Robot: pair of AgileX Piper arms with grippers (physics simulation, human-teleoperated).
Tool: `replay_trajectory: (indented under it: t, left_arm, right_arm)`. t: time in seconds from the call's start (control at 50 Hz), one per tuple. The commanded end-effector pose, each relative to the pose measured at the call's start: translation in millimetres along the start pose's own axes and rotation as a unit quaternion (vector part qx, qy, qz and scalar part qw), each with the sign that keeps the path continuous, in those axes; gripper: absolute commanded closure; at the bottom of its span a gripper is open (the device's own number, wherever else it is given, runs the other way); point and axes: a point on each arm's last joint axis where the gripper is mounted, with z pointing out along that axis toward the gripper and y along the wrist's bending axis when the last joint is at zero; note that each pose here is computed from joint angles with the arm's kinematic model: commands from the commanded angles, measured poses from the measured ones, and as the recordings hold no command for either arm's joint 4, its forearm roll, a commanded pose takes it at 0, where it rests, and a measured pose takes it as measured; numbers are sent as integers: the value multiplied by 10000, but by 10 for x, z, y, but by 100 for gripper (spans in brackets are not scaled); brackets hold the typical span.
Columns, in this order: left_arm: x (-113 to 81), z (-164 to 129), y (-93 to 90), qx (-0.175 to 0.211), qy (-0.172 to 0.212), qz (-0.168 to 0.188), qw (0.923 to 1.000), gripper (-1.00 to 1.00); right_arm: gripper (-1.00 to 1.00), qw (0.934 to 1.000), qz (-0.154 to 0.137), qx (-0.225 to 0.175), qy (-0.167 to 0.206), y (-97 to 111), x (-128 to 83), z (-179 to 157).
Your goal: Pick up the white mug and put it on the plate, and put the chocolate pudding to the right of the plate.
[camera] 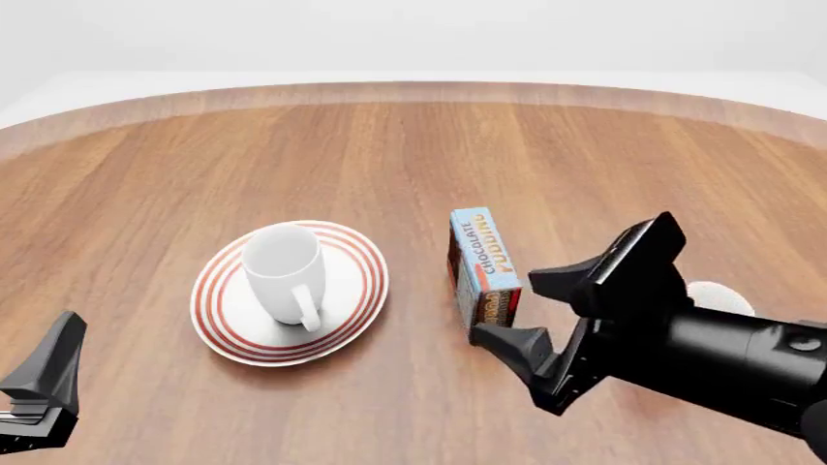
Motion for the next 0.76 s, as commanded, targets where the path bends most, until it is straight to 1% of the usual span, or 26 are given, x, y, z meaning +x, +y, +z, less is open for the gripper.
replay_trajectory:
  t: [0.02,0.22,0.32,0.76]
  left_arm:
    - [0,0,0,0,0,0,10000,-100]
    - [0,0,0,0,0,0,10000,-100]
    - [0,0,0,0,0,0,10000,-100]
    - [0,0,0,0,0,0,10000,-100]
  right_arm:
    - [-100,10000,13,83,-34,-29,65,-176]
    - [-100,9999,13,156,-53,-49,116,-318]
    - [-100,9996,36,256,-98,-78,127,-408]
    - [-100,9987,106,495,-97,-116,261,-713]
